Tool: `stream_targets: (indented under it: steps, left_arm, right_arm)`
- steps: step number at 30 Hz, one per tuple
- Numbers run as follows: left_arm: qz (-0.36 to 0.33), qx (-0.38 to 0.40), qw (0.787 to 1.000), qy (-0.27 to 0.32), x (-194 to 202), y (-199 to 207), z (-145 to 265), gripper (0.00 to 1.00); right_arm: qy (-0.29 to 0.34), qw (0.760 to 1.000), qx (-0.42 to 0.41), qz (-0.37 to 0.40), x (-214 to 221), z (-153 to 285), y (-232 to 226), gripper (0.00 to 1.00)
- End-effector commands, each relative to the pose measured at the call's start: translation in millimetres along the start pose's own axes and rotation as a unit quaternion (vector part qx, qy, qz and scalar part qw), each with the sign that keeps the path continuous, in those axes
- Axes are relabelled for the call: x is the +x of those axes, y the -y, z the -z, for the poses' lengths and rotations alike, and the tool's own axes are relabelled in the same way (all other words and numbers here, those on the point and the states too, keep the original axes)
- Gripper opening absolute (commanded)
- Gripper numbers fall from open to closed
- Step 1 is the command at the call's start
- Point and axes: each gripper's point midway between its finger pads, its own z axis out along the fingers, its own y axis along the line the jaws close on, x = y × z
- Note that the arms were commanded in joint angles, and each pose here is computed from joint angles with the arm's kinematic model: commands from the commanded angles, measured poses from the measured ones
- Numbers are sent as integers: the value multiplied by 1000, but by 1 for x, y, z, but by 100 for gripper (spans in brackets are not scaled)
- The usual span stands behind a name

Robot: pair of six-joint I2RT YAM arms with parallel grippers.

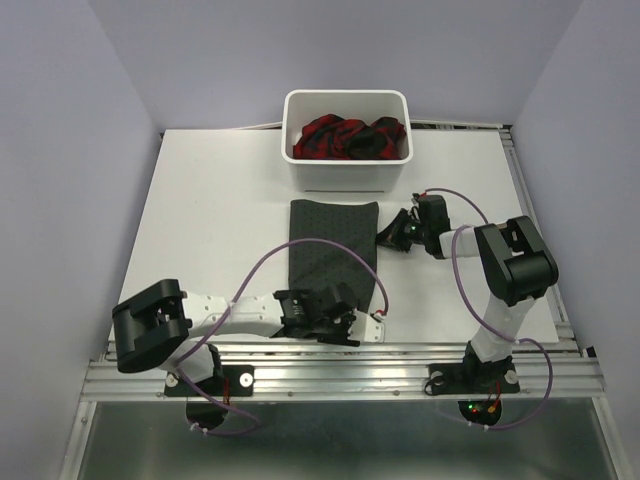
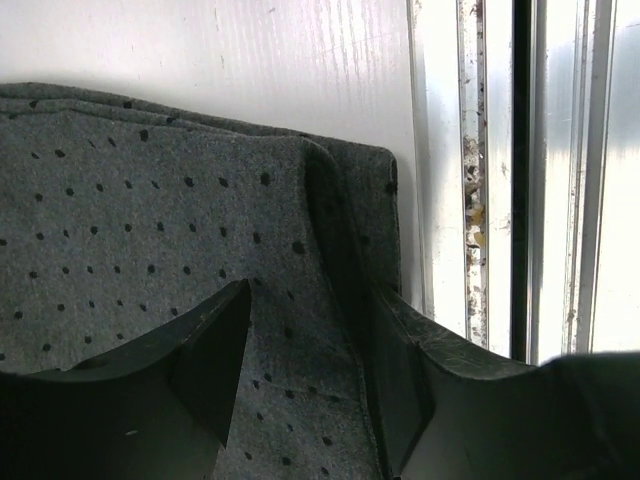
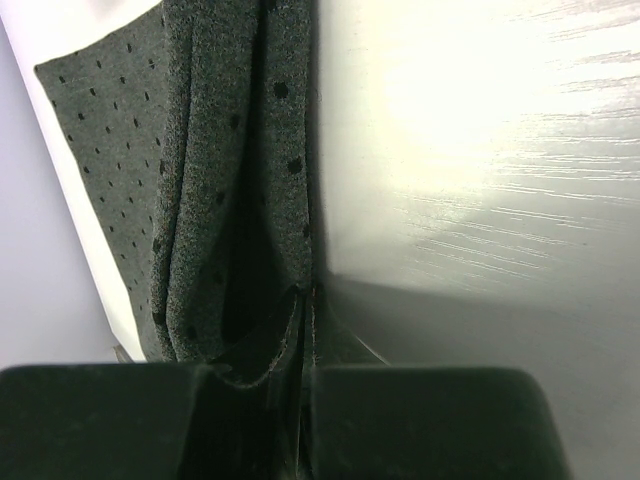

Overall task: Fold and stack the skirts
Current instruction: Fold the skirt

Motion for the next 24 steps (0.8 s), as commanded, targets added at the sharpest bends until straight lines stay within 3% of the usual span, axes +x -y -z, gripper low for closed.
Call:
stream_targets:
  steps: [1,5,11,16,19,20,24]
  left_arm:
    - [0,-24,1000,-1,-1,-7,-1,61]
    - [-6,-36,999,-12,2,-12,-4,53]
    - [-19,-4,1000,0,1,1,1,73]
    - [-19,-1,1000,-17,10,5,-6,75]
    - [-19,-1,1000,-23,12,5,-11,68]
    - [-16,-2,1000,-25,12,4,-13,59]
    - [-13,-8,1000,-20,7,0,-12,44]
  right_arm:
    - [0,999,51,-3,4,-3,30,1]
    - [1,999,51,-1,4,-3,30,1]
    - [-1,999,55,-1,5,-3,32,1]
    - [-1,998,56,-2,5,-4,33,1]
    - [3,998,60,-5,2,-3,37,1]
    - [3,998,60,-5,2,-3,37,1]
    - [2,998,61,-5,2,-3,37,1]
